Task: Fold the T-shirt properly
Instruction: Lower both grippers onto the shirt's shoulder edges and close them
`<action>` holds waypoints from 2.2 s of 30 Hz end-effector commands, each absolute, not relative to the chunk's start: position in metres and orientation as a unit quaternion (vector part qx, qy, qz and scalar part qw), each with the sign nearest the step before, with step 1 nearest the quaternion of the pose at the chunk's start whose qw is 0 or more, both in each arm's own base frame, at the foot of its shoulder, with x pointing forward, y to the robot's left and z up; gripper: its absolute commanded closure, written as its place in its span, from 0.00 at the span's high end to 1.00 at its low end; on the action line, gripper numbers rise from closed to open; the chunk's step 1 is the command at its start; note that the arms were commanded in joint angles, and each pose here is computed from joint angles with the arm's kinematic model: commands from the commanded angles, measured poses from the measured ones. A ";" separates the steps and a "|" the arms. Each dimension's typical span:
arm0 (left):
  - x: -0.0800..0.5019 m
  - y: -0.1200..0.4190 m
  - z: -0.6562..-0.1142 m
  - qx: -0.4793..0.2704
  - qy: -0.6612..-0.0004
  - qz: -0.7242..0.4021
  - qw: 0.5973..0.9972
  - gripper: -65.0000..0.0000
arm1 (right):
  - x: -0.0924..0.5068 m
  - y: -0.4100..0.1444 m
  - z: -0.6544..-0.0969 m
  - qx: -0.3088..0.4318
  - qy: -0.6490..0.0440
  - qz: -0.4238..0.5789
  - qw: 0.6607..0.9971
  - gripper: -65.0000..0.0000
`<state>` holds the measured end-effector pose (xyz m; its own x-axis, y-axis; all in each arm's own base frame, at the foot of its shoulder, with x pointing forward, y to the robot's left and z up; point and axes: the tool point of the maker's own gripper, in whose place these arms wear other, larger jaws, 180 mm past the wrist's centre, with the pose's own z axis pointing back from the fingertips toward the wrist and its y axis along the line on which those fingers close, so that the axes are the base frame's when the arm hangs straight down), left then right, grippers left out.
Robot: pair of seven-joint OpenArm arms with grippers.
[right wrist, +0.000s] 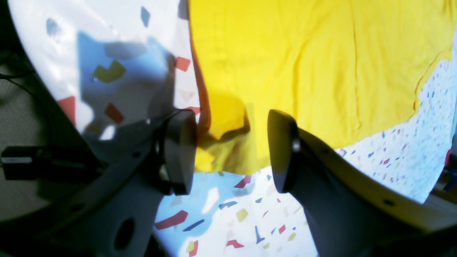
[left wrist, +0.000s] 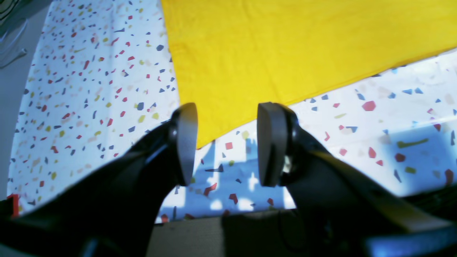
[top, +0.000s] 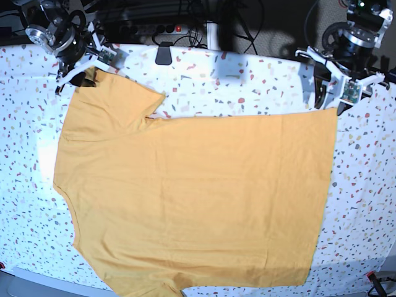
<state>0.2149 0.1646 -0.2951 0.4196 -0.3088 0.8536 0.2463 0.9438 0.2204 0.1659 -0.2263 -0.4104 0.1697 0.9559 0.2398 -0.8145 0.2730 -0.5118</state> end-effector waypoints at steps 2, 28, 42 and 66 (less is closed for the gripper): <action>0.219 0.163 -0.283 0.032 -0.533 -0.166 0.829 0.41 | 0.166 -0.233 -0.409 -0.144 -0.255 0.595 0.749 0.49; 0.241 0.161 -0.261 0.083 -0.549 -0.322 0.767 0.42 | 0.181 -0.238 -0.398 -0.179 -0.287 0.568 0.751 0.00; 0.247 0.208 -0.304 0.104 -0.493 -0.390 0.771 0.54 | 0.181 -0.245 -0.398 -0.193 -0.274 0.562 0.756 0.00; 0.261 0.212 -0.411 0.165 -0.373 -0.556 0.724 0.54 | 0.184 -0.247 -0.395 -0.204 -0.280 0.554 0.757 0.00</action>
